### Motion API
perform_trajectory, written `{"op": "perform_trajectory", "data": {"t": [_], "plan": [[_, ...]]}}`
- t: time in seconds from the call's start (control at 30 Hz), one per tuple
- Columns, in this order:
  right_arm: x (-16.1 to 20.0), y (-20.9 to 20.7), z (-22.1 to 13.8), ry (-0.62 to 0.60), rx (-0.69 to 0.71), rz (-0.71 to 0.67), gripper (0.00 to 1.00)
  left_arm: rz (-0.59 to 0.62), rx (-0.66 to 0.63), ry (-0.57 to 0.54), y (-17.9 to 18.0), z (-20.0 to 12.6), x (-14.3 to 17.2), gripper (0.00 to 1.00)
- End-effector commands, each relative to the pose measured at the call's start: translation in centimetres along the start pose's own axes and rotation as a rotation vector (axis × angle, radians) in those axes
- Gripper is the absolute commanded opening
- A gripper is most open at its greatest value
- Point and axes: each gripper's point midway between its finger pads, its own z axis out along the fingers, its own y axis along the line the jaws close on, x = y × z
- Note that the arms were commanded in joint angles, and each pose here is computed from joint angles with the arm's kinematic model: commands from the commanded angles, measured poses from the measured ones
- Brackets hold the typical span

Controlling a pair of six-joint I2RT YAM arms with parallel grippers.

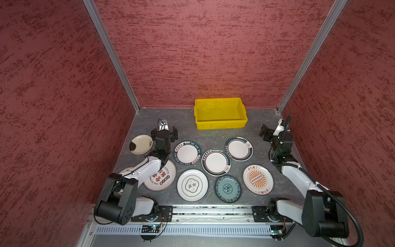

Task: Place the plates into the plastic bin on the countertop
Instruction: Pick up the plate from the center of the table.

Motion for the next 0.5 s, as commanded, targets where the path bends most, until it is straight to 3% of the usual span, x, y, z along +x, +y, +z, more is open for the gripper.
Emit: {"op": "perform_trajectory", "data": {"t": [0.0, 0.13, 0.27, 0.47], "plan": [[3.0, 1.0, -1.3, 0.199, -0.044, 0.062, 0.99, -0.054, 0.003, 0.082, -0.2, -1.5, 0.4, 0.99], [4.2, 2.4, -2.4, 0.309, -0.111, 0.110, 0.99, -0.167, 0.213, 0.156, -3.3, -3.7, 0.3, 0.99], [5.8, 3.5, -2.8, 0.385, -0.174, 0.145, 0.99, -0.269, 0.449, 0.157, -6.6, -6.1, -0.4, 0.99], [9.4, 3.3, -1.7, 0.495, -0.174, 0.195, 0.99, -0.277, 0.538, 0.186, -8.3, -6.8, -0.1, 0.99]]}}
